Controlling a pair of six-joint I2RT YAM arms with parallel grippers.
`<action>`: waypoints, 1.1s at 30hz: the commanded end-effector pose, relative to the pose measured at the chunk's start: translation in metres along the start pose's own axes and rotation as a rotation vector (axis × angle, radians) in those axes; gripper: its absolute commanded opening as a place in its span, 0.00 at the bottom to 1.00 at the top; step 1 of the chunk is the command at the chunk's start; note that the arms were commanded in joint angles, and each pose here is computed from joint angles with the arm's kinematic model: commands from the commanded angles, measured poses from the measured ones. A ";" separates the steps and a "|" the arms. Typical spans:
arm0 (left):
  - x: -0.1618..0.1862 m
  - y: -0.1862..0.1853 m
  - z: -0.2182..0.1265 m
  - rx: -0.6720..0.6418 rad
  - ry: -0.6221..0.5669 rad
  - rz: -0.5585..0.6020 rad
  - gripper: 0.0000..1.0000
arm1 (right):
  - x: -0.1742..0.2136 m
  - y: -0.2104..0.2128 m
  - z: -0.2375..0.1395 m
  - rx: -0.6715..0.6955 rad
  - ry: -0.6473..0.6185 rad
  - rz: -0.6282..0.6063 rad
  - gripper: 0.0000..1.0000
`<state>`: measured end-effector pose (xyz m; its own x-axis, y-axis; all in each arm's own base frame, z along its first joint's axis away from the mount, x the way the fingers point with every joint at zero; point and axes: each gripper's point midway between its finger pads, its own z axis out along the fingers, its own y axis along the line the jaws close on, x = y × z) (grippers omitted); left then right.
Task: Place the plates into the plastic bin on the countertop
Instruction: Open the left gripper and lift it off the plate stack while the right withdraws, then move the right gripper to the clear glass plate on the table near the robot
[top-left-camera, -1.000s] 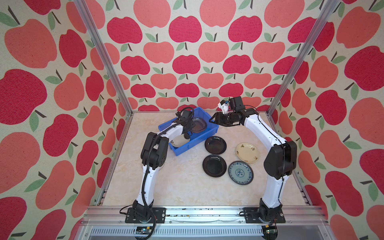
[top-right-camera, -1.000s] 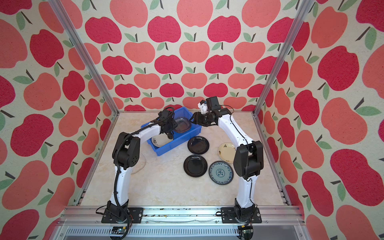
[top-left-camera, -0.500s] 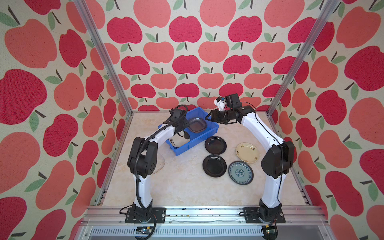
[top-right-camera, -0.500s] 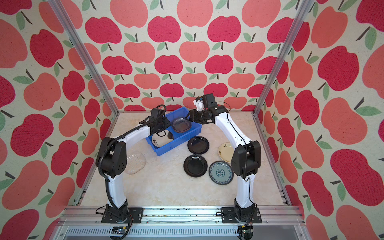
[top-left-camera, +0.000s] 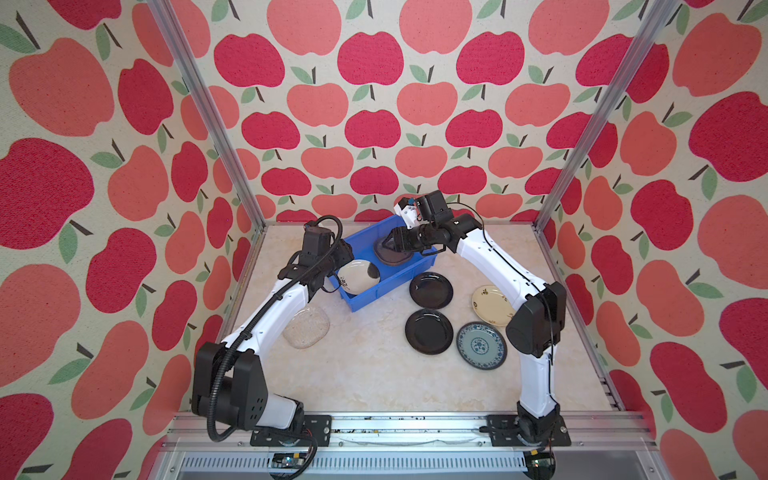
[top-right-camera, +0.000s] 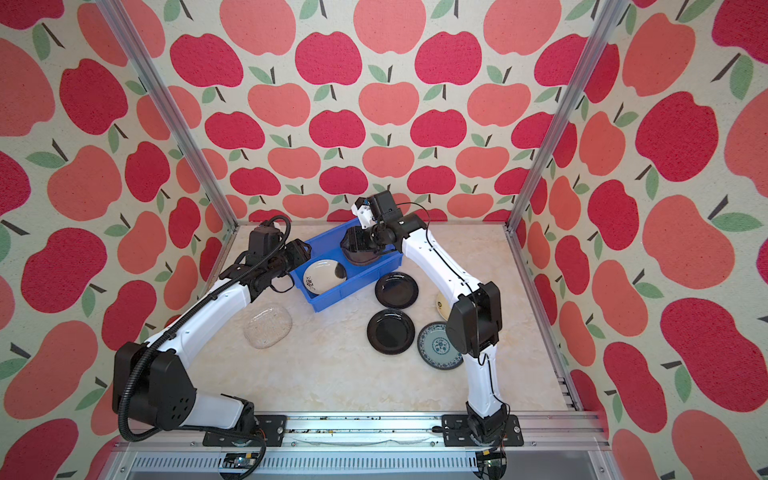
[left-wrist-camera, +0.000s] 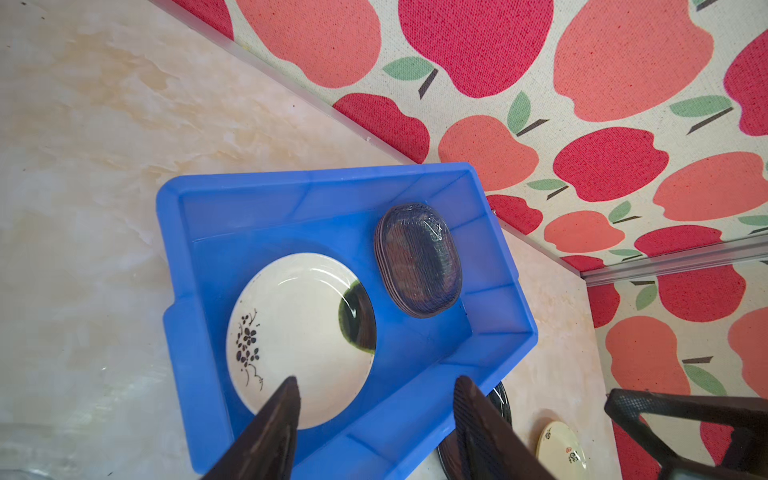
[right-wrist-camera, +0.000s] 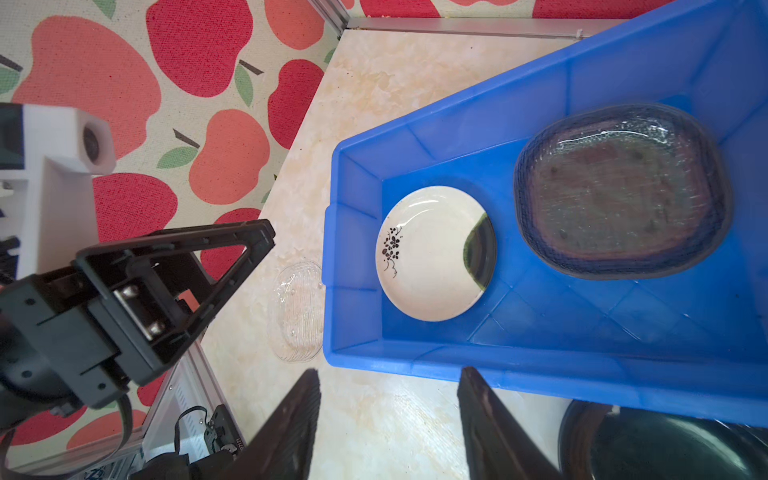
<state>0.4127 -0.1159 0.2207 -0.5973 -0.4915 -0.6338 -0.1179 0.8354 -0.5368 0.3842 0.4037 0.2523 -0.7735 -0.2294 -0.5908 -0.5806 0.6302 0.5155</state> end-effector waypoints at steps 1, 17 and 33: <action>0.016 0.009 -0.014 0.023 0.030 0.033 0.65 | 0.013 0.019 0.018 -0.037 0.002 -0.030 0.56; 0.028 0.085 -0.084 -0.023 -0.098 -0.099 0.69 | 0.097 0.087 0.098 -0.218 0.150 -0.088 0.50; 0.046 0.116 -0.149 -0.054 -0.283 -0.176 0.70 | 0.167 0.098 0.168 -0.018 0.388 -0.378 0.52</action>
<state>0.2631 -0.0118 0.2284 -0.3094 -0.6597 -0.6849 -0.1813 0.7479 -0.6385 0.2380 0.5637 0.1258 -0.5859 -0.6223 -0.5191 -0.8087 0.4072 0.4246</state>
